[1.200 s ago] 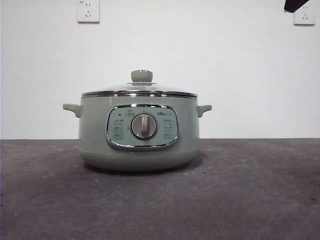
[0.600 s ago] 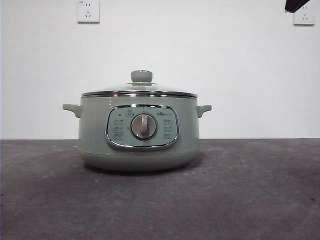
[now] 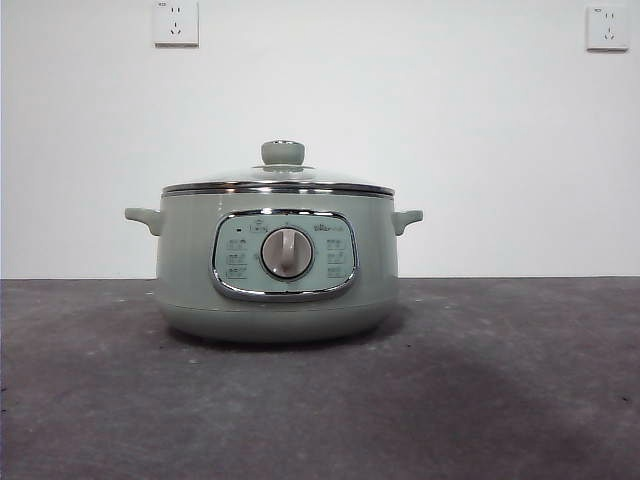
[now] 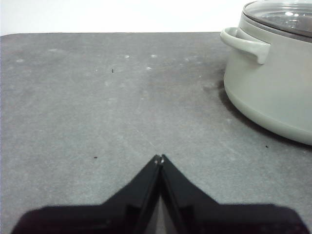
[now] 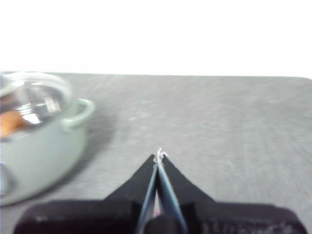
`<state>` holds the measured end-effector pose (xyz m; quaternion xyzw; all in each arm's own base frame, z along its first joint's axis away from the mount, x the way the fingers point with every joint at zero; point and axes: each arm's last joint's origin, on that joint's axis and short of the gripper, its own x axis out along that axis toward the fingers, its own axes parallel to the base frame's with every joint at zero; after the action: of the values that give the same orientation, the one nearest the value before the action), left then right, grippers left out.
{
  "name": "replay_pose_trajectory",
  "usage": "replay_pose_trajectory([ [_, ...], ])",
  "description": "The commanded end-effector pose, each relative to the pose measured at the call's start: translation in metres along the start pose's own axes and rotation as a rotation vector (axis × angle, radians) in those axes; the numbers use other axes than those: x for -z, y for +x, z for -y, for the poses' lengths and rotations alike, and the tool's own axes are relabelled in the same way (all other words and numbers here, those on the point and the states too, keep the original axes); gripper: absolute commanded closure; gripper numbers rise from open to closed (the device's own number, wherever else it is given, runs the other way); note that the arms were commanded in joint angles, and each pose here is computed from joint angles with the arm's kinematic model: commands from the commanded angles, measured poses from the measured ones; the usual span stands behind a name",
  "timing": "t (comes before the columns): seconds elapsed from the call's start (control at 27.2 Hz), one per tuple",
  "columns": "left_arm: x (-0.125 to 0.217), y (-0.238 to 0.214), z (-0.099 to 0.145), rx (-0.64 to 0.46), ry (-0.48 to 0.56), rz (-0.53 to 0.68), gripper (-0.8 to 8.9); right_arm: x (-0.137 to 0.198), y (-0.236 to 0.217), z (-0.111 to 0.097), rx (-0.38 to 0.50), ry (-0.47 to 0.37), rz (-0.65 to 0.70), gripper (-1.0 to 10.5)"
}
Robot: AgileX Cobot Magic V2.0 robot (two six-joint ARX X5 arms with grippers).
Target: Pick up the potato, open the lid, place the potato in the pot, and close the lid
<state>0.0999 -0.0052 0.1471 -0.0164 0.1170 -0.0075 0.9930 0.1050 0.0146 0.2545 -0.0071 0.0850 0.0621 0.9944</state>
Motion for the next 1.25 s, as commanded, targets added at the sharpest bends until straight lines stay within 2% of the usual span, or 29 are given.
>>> replay_pose_trajectory([
  [0.04,0.003,0.001,0.0,-0.004,-0.002,-0.009,8.16,0.044,0.003,0.004,0.037,0.028,0.015,9.5],
  [0.07,0.003,0.001,0.0,-0.004,-0.002,-0.009,8.16,0.06,0.002,0.005,0.053,0.037,0.013,9.5],
  [0.18,0.003,0.001,0.0,-0.004,-0.002,-0.009,8.16,0.079,0.003,0.008,0.079,0.04,0.013,9.5],
  [0.44,0.003,0.001,0.0,-0.004,-0.002,-0.009,8.16,0.104,0.007,0.01,0.106,0.045,-0.002,9.5],
  [0.62,0.003,0.001,0.0,-0.004,-0.003,-0.009,8.16,0.105,0.007,0.011,0.116,0.017,-0.009,9.5],
  [1.25,0.003,0.001,0.0,-0.004,-0.002,-0.011,8.16,0.105,0.007,0.011,0.118,0.018,-0.009,9.5],
])
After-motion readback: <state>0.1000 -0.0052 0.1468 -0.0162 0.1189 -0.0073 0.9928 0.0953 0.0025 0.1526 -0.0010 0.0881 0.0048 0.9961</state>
